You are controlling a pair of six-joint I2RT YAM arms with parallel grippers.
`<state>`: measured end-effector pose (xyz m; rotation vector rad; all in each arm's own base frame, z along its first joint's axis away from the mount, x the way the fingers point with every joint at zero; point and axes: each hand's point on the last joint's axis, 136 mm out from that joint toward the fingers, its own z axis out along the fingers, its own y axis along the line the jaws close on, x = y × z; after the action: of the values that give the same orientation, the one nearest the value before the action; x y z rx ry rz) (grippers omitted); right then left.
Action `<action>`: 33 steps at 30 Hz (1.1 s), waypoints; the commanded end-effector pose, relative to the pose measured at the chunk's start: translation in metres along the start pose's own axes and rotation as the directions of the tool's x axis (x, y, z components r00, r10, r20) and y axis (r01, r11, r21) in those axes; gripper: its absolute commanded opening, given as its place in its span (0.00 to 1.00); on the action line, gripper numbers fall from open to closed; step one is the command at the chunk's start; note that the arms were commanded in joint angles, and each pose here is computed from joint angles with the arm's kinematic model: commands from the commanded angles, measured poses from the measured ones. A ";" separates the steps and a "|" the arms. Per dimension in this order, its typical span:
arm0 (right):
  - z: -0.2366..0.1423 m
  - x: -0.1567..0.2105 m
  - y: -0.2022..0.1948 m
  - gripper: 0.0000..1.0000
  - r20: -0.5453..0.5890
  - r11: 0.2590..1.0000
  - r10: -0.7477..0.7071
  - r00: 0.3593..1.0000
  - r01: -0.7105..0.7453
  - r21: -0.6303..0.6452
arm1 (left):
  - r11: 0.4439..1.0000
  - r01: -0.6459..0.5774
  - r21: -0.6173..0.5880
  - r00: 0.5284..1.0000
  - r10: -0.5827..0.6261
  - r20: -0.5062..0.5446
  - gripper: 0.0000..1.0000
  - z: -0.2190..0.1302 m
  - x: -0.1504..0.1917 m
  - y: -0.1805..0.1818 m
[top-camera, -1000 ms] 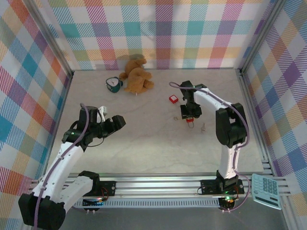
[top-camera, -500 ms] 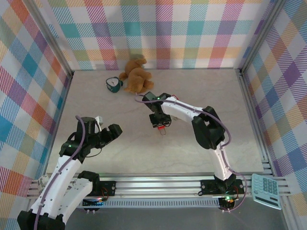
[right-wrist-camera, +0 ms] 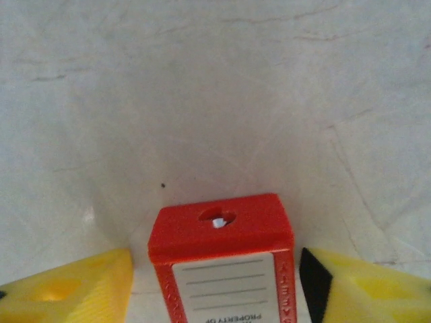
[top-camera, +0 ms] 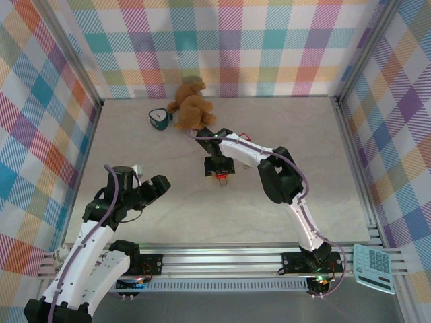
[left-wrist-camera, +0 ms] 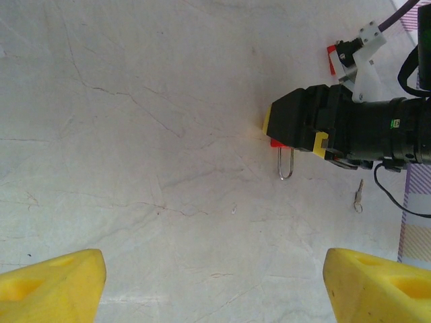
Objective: Unlock with the key
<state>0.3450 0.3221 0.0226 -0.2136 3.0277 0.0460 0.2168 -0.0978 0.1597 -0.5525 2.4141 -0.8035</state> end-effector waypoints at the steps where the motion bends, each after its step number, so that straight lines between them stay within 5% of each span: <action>1: -0.021 0.017 0.005 0.70 -0.043 0.998 0.011 0.999 -0.014 -0.069 | 1.000 -0.015 0.003 1.000 0.015 -0.012 0.85 -0.003 0.003 -0.003; 6: -0.032 0.038 0.023 0.70 -0.084 0.974 -0.010 0.996 -0.009 -0.226 | 1.000 -0.020 0.010 1.000 0.020 -0.007 0.85 -0.003 0.001 -0.006; 17: -0.064 0.025 0.036 0.68 -0.057 0.911 -0.041 0.998 0.014 -0.412 | 0.999 -0.021 0.033 1.000 0.021 -0.006 0.85 -0.002 -0.005 -0.016; 26: -0.104 0.004 -0.082 0.63 0.110 0.984 0.071 0.991 -0.051 -0.171 | 0.999 -0.003 0.038 1.000 0.004 -0.015 0.85 0.008 -0.002 -0.011; 33: -0.100 0.027 -0.188 0.51 0.108 0.953 0.300 0.948 -0.294 -0.069 | 0.997 0.026 0.067 0.999 -0.023 -0.047 0.84 0.023 -0.003 -0.016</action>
<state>0.3516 0.1661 0.1305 0.1301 2.8625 0.2750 0.2336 -0.1066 0.1541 -0.5625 2.4287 -0.8425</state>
